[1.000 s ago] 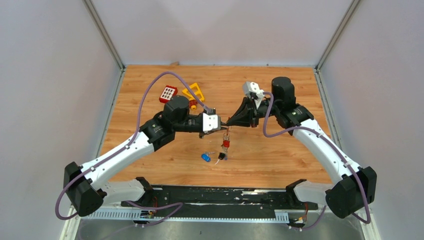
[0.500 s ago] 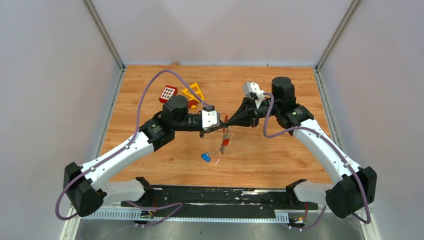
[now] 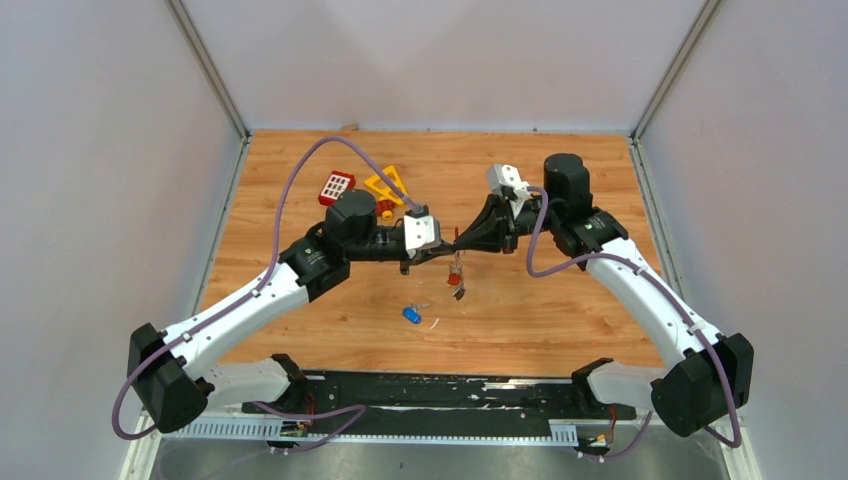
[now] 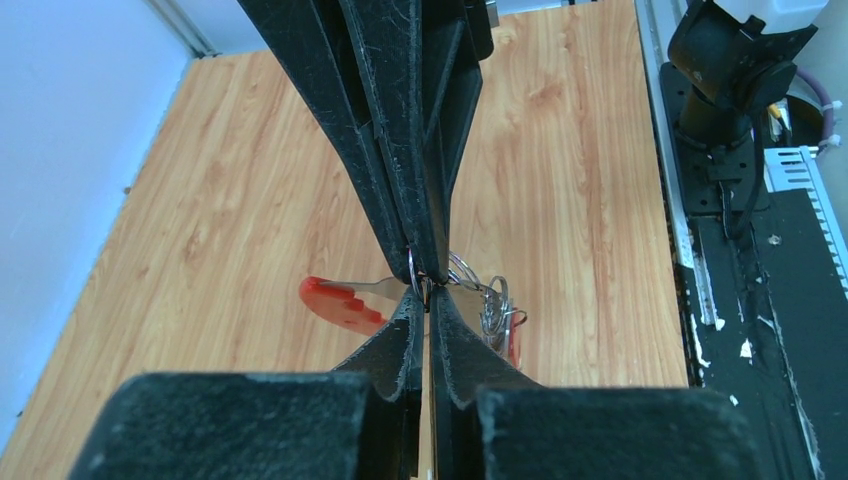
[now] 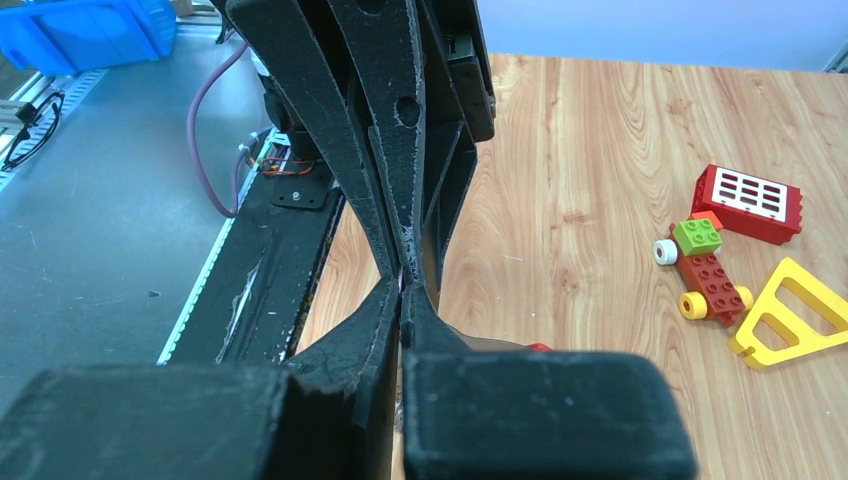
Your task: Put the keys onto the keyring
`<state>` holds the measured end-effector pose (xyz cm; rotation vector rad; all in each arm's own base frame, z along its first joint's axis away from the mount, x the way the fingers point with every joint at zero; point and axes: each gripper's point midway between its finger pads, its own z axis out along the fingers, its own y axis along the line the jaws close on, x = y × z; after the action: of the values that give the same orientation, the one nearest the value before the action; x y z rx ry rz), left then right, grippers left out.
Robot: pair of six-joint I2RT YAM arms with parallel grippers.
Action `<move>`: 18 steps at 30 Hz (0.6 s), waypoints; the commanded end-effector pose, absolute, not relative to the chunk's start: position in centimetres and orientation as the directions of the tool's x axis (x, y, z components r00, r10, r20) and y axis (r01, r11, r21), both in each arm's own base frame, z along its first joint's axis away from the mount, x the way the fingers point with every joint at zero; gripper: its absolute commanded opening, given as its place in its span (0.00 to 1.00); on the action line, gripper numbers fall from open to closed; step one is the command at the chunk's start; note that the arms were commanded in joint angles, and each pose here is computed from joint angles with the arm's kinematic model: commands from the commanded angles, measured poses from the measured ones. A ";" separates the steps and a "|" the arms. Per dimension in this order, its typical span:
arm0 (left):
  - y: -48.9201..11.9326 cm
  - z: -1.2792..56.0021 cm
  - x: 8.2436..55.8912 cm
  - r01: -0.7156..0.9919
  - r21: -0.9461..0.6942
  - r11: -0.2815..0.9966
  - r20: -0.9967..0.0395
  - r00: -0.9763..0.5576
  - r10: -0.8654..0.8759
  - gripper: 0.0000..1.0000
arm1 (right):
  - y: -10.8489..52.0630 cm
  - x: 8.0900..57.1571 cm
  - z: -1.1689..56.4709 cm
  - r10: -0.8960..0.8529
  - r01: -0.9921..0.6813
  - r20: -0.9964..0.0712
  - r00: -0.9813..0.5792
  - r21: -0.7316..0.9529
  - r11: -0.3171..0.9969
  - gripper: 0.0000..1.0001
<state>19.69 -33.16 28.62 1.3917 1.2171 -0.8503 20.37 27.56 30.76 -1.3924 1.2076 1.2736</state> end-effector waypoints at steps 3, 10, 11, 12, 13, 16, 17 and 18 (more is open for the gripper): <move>-33.8 30.9 20.1 0.952 0.291 0.091 -0.949 0.275 0.151 0.06 | 27.6 20.2 30.9 -0.090 -0.988 -0.995 0.034 -0.020 -0.152 0.00; -33.8 30.8 20.2 0.953 0.288 0.098 -0.950 0.272 0.154 0.08 | 27.6 20.3 30.7 -0.095 -0.989 -0.995 0.031 -0.017 -0.149 0.00; -33.8 30.9 20.2 0.952 0.290 0.099 -0.950 0.274 0.154 0.08 | 27.6 20.3 30.7 -0.095 -0.989 -0.995 0.031 -0.017 -0.149 0.00; -33.7 30.9 20.2 0.952 0.290 0.102 -0.950 0.273 0.154 0.09 | 27.6 20.3 30.7 -0.096 -0.989 -0.995 0.034 -0.020 -0.149 0.00; -33.7 30.8 20.3 0.952 0.289 0.103 -0.950 0.272 0.156 0.10 | 27.6 20.4 30.6 -0.097 -0.989 -0.995 0.033 -0.018 -0.148 0.00; -33.7 30.8 20.2 0.952 0.287 0.105 -0.950 0.269 0.156 0.12 | 27.6 20.3 30.5 -0.101 -0.989 -0.994 0.034 -0.019 -0.147 0.00; -33.7 30.7 20.3 0.952 0.286 0.106 -0.951 0.268 0.158 0.12 | 27.6 20.4 30.5 -0.101 -0.989 -0.994 0.036 -0.021 -0.146 0.00; -33.7 30.6 20.3 0.953 0.284 0.107 -0.951 0.265 0.160 0.13 | 27.6 20.4 30.4 -0.103 -0.989 -0.994 0.034 -0.019 -0.146 0.00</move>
<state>20.06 -33.16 28.62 1.3733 1.2334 -0.8398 20.67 27.57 30.67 -1.3933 1.2043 1.2496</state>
